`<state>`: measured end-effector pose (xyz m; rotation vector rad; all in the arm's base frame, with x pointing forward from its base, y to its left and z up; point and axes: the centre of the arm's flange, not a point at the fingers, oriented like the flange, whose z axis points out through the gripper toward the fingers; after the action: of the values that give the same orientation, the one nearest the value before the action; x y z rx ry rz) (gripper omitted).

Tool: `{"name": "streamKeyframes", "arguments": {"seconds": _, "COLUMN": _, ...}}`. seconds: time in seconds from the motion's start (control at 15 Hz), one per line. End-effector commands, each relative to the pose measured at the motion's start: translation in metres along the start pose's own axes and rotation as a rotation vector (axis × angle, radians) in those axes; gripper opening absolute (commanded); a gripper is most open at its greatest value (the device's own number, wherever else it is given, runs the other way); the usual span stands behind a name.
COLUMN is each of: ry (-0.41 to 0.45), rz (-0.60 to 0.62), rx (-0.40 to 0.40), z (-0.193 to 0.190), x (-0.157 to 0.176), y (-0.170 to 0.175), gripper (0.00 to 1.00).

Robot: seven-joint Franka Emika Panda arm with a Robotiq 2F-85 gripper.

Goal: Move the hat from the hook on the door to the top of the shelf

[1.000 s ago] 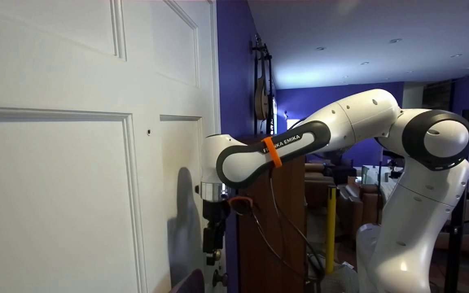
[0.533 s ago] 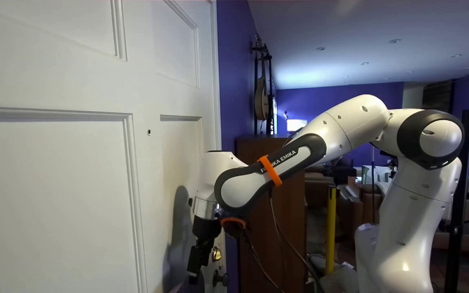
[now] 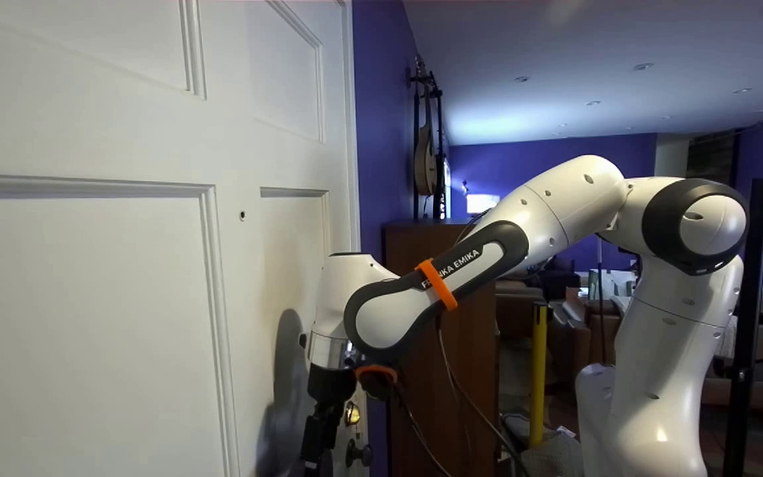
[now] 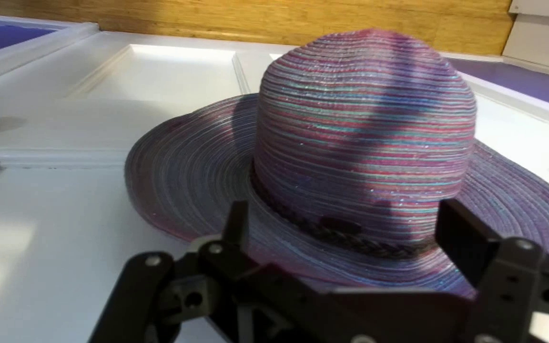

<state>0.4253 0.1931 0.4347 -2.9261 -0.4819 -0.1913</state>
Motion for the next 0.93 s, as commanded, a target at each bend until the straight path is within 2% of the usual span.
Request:
{"name": "streamKeyframes", "arguments": {"seconds": 0.0, "ry": 0.008, "rz": -0.017, "rx": 0.052, "z": 0.013, "x": 0.009, "y": -0.023, "gripper": 1.00}}
{"name": "streamKeyframes", "arguments": {"seconds": 0.47, "ry": 0.001, "rz": -0.053, "rx": 0.065, "z": 0.041, "x": 0.012, "y": -0.036, "gripper": 1.00}}
{"name": "streamKeyframes", "arguments": {"seconds": 0.53, "ry": 0.002, "rz": -0.051, "rx": 0.057, "z": 0.044, "x": 0.013, "y": -0.035, "gripper": 0.92}}
{"name": "streamKeyframes", "arguments": {"seconds": 0.6, "ry": 0.007, "rz": -0.052, "rx": 0.061, "z": 0.046, "x": 0.014, "y": -0.035, "gripper": 0.72}}
{"name": "streamKeyframes", "arguments": {"seconds": 0.87, "ry": 0.011, "rz": -0.054, "rx": 0.050, "z": 0.046, "x": 0.014, "y": -0.035, "gripper": 0.45}}
